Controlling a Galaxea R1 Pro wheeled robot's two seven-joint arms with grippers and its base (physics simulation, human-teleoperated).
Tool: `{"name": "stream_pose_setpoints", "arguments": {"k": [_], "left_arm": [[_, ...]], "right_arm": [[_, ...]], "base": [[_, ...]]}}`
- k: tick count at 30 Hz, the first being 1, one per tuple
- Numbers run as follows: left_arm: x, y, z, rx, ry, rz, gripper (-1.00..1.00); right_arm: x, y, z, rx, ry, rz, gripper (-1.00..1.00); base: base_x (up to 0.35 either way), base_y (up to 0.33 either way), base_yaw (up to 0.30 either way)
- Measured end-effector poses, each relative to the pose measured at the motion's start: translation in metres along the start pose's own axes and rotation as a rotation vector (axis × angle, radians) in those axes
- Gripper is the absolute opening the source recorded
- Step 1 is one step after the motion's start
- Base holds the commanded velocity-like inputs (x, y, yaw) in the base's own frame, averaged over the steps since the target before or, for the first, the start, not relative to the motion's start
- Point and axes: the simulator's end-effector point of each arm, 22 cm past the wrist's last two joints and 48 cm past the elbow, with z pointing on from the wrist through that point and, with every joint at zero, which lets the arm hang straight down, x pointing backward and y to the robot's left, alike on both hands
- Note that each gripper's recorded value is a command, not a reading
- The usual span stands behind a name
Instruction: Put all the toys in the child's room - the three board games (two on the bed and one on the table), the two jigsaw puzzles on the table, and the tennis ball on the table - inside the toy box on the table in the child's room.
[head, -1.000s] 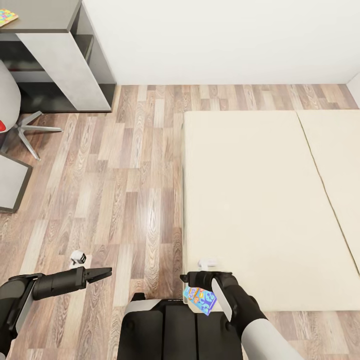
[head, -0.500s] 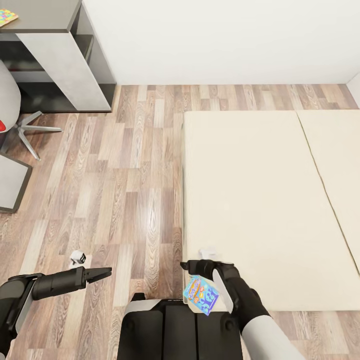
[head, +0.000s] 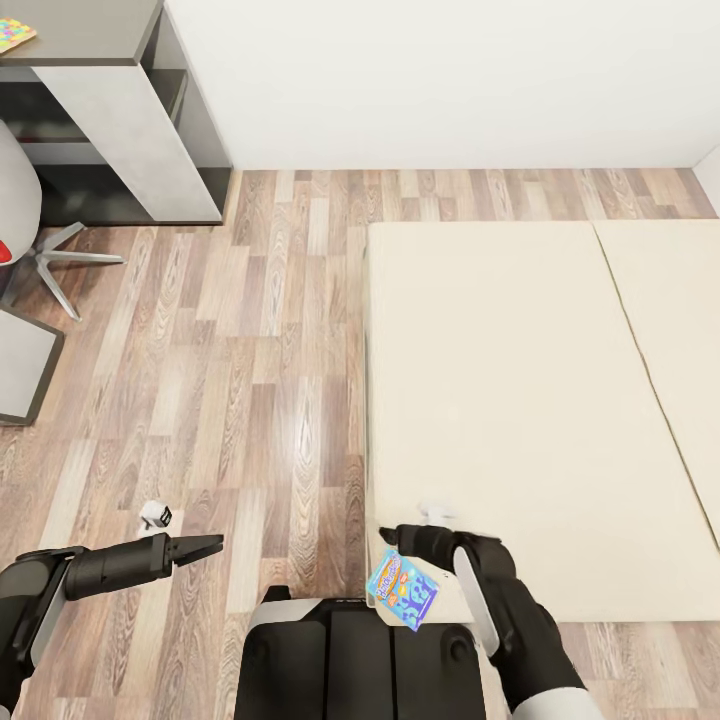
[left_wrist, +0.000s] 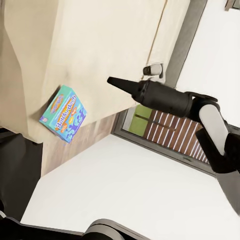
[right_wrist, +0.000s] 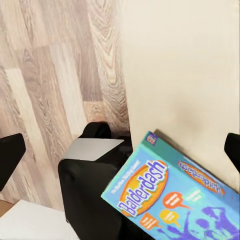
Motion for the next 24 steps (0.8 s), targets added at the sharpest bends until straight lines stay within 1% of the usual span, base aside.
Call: {"name": "stream_pose_setpoints", "arguments": {"k": [4, 7, 9, 14, 18, 20, 24], "left_arm": [[0.000, 0.000, 0.000, 0.000, 0.000, 0.000, 1.00], [0.000, 0.000, 0.000, -0.001, 0.001, 0.000, 1.00], [0.000, 0.000, 0.000, -0.001, 0.001, 0.000, 1.00], [0.000, 0.000, 0.000, -0.001, 0.001, 0.000, 1.00], [0.000, 0.000, 0.000, -0.001, 0.001, 0.000, 1.00], [0.000, 0.000, 0.000, -0.001, 0.001, 0.000, 1.00], [0.000, 0.000, 0.000, -0.001, 0.001, 0.000, 1.00]], "right_arm": [[0.014, -0.018, -0.013, 0.026, -0.002, 0.012, 1.00], [0.015, -0.025, -0.022, 0.038, -0.016, 0.021, 1.00], [0.020, -0.029, -0.026, 0.044, -0.012, 0.028, 1.00], [0.029, -0.037, -0.029, 0.058, -0.003, 0.046, 1.00], [0.031, -0.053, -0.032, 0.082, -0.005, 0.083, 1.00], [0.033, -0.055, -0.032, 0.086, -0.003, 0.090, 1.00], [0.048, -0.061, -0.027, 0.096, 0.029, 0.107, 1.00]], "base": [[0.000, 0.000, 0.000], [0.000, 0.000, 0.000], [0.000, 0.000, 0.000], [0.000, 0.000, 0.000], [0.000, 0.000, 0.000], [0.000, 0.000, 0.000], [0.000, 0.000, 0.000]]}}
